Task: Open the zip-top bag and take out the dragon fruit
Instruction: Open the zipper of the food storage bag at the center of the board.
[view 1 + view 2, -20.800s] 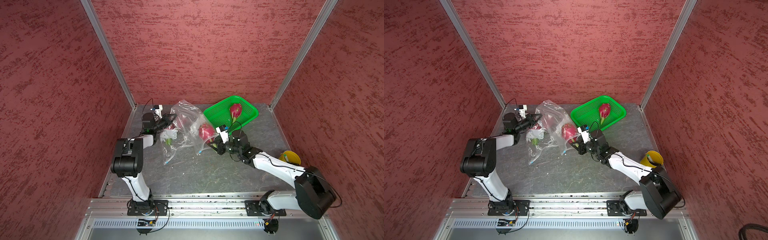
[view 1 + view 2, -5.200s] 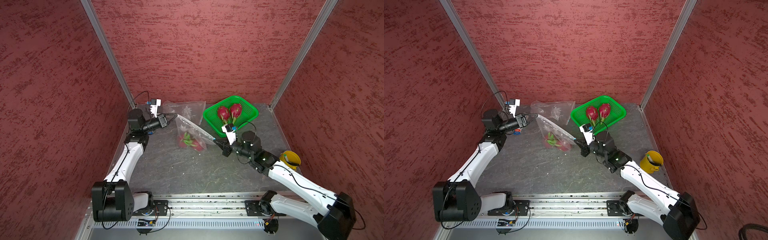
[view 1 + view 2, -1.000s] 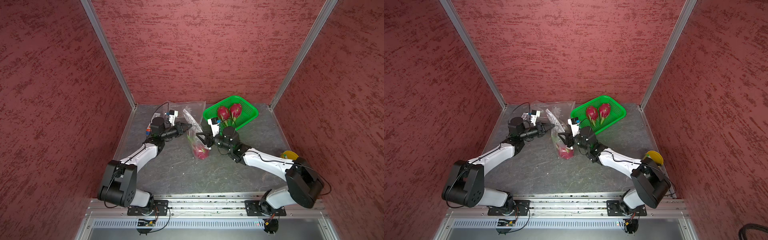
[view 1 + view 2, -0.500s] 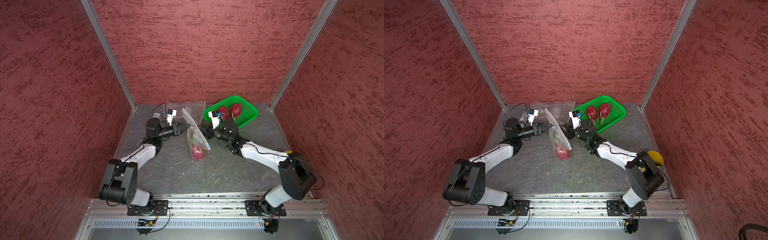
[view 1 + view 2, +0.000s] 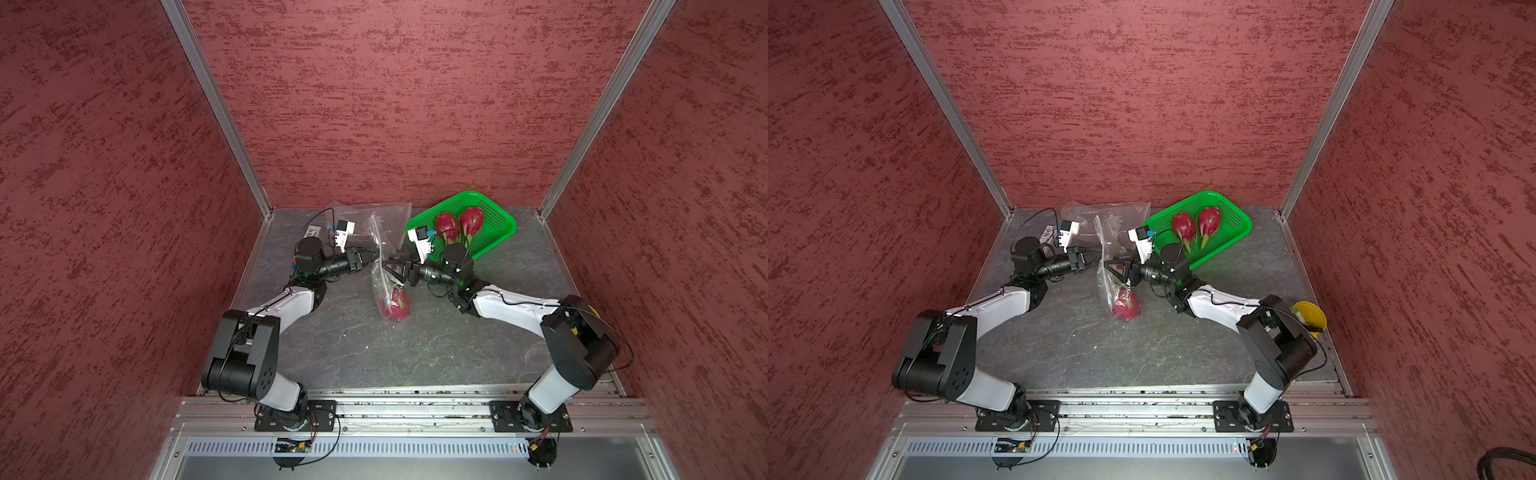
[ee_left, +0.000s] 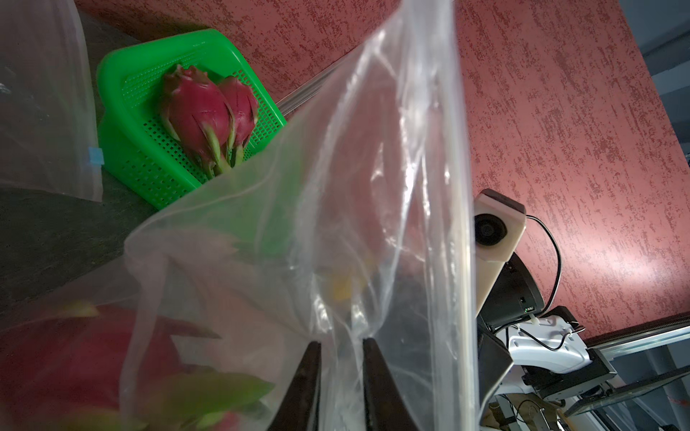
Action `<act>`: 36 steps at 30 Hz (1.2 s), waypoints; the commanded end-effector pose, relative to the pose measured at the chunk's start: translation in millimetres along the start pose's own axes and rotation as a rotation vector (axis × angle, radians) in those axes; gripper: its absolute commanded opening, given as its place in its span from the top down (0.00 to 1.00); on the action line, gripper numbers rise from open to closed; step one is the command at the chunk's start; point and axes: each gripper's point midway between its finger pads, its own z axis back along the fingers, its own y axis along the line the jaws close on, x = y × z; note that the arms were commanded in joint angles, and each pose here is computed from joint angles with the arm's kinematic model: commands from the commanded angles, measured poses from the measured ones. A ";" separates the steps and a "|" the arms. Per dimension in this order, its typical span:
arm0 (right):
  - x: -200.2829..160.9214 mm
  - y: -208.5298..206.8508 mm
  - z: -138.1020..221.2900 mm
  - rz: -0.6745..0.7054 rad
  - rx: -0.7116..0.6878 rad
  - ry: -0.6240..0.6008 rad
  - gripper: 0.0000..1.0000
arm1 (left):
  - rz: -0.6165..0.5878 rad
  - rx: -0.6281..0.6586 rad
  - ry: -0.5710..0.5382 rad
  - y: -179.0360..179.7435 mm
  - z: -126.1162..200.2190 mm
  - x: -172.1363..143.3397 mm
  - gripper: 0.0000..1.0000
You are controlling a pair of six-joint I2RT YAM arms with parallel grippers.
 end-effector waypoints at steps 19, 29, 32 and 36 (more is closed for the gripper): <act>-1.1 -14.9 16.1 -0.009 -0.099 -0.029 1.00 | 0.004 0.042 0.050 -0.1 9.2 -18.7 0.51; -5.1 -9.4 9.7 -0.033 -0.035 -0.013 0.72 | 0.010 0.032 0.048 1.8 8.7 -23.1 1.00; -9.2 -6.8 6.8 -0.049 -0.007 -0.001 0.52 | 0.011 0.026 0.045 1.8 6.8 -21.6 1.00; -17.4 -5.1 1.0 -0.092 0.035 0.003 0.44 | 0.014 0.015 0.041 1.9 4.1 -19.7 1.00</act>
